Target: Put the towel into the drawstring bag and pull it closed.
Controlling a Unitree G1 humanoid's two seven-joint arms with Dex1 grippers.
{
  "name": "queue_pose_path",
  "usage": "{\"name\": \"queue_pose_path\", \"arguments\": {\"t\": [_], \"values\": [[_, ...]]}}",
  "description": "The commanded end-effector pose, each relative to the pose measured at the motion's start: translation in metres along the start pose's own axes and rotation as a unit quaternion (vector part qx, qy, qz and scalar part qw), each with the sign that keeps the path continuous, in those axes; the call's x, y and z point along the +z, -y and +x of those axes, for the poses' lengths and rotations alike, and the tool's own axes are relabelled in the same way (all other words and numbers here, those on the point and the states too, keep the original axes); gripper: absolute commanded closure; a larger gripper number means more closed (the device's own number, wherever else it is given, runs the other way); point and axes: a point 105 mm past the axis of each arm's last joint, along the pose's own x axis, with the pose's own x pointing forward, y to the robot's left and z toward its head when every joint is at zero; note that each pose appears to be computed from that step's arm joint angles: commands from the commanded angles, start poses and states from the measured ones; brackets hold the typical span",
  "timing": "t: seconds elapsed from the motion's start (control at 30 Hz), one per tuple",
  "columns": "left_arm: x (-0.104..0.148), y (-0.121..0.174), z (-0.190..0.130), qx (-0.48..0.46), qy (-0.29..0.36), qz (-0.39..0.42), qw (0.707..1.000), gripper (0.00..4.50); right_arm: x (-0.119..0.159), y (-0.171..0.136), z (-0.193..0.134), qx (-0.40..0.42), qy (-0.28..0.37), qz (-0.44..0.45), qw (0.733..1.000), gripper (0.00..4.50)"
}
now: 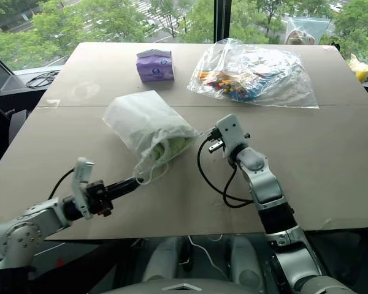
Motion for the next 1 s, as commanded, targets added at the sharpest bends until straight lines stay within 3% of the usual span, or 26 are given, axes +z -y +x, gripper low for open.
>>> {"name": "queue_pose_path", "arguments": {"t": [0.03, 0.3, 0.57, 0.63, 0.73, 0.87, 0.97, 1.0], "values": [[0.01, -0.008, -0.027, 0.022, 0.043, -0.027, 0.998, 4.45, 0.029, 0.04, 0.0, -0.097, 0.062, -0.012, 0.993, 4.5], [0.017, -0.049, -0.055, 0.137, 0.123, -0.05, 0.982, 4.45, 0.04, 0.089, -0.01, -0.219, 0.093, 0.006, 0.971, 4.5], [0.056, -0.087, -0.058, 0.248, 0.217, -0.03, 0.944, 4.45, 0.042, 0.106, -0.014, -0.255, 0.096, 0.014, 0.962, 4.5], [0.058, -0.082, -0.048, 0.231, 0.208, -0.026, 0.95, 4.45, 0.042, 0.101, -0.012, -0.244, 0.095, 0.016, 0.965, 4.5], [0.045, -0.058, -0.017, 0.173, 0.122, 0.025, 0.977, 4.45, 0.041, 0.091, -0.01, -0.225, 0.093, 0.019, 0.97, 4.5], [0.029, -0.019, 0.038, 0.077, 0.004, 0.127, 0.989, 2.57, 0.037, 0.081, -0.008, -0.205, 0.084, 0.021, 0.975, 4.5], [0.02, -0.001, 0.078, 0.017, -0.062, 0.232, 0.971, 1.52, 0.036, 0.076, -0.005, -0.192, 0.079, 0.023, 0.978, 4.5], [0.02, 0.005, 0.093, -0.004, -0.069, 0.263, 0.962, 1.52, 0.036, 0.073, -0.003, -0.186, 0.079, 0.022, 0.979, 4.5]]}}
